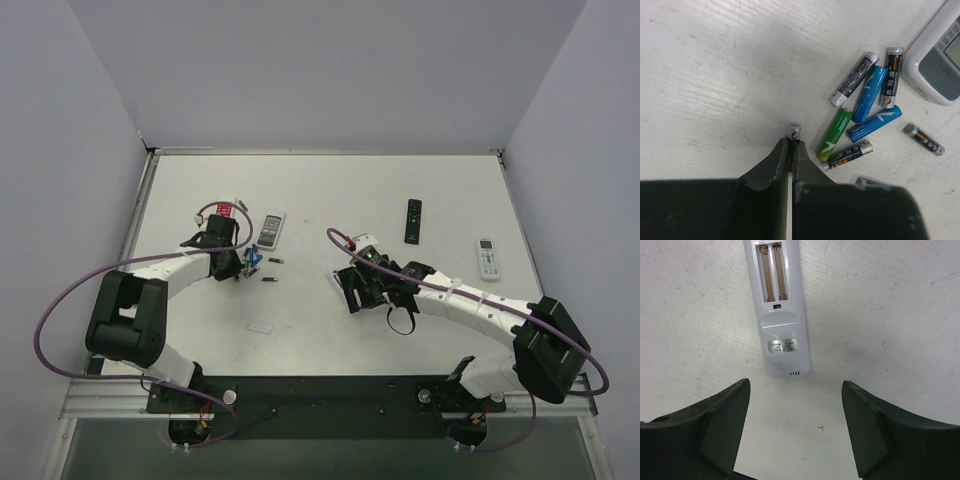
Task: Load the batteries into the remote control
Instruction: Pick up the battery from the center of the board.
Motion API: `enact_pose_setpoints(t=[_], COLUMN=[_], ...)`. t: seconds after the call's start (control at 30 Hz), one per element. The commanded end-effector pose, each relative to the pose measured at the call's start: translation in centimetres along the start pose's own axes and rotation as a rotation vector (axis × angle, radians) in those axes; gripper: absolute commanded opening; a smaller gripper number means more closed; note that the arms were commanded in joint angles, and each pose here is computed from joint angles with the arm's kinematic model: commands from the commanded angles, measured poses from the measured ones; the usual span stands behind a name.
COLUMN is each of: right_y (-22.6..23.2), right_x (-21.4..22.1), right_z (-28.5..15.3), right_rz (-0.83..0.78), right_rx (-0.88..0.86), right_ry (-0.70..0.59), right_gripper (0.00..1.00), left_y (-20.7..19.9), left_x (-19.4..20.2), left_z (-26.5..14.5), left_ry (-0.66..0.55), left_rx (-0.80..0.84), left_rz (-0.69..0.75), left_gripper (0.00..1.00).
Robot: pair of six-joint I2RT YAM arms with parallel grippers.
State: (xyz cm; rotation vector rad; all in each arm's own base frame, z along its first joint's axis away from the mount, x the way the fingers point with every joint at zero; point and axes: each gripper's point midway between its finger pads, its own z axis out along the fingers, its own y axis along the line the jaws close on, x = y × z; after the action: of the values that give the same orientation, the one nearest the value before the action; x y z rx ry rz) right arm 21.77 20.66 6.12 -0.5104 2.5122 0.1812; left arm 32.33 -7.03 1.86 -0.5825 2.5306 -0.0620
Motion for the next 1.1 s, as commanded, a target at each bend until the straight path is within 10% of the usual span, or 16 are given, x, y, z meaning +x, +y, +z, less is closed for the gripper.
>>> enact_pose_setpoints(t=[0.0, 0.53, 1.07], right_y=[-0.6, 4.6, 8.3], right_x=[-2.0, -10.8, -15.9], right_z=[-1.7, -11.3, -17.4], right_rz=[0.009, 0.183, 0.365], right_rx=[0.011, -0.430, -0.748], right_ry=[-0.063, -0.254, -0.319], right_gripper=[0.69, 0.63, 0.36], left_y=[-0.3, -15.2, -21.0], left_x=[-0.4, 0.3, 4.5], left_z=[-1.9, -22.4, -32.4], left_ry=[-0.021, -0.393, -0.457], left_rx=[0.036, 1.040, 1.432], left_rz=[0.029, 0.239, 0.416], left_gripper=[0.03, 0.00, 0.00])
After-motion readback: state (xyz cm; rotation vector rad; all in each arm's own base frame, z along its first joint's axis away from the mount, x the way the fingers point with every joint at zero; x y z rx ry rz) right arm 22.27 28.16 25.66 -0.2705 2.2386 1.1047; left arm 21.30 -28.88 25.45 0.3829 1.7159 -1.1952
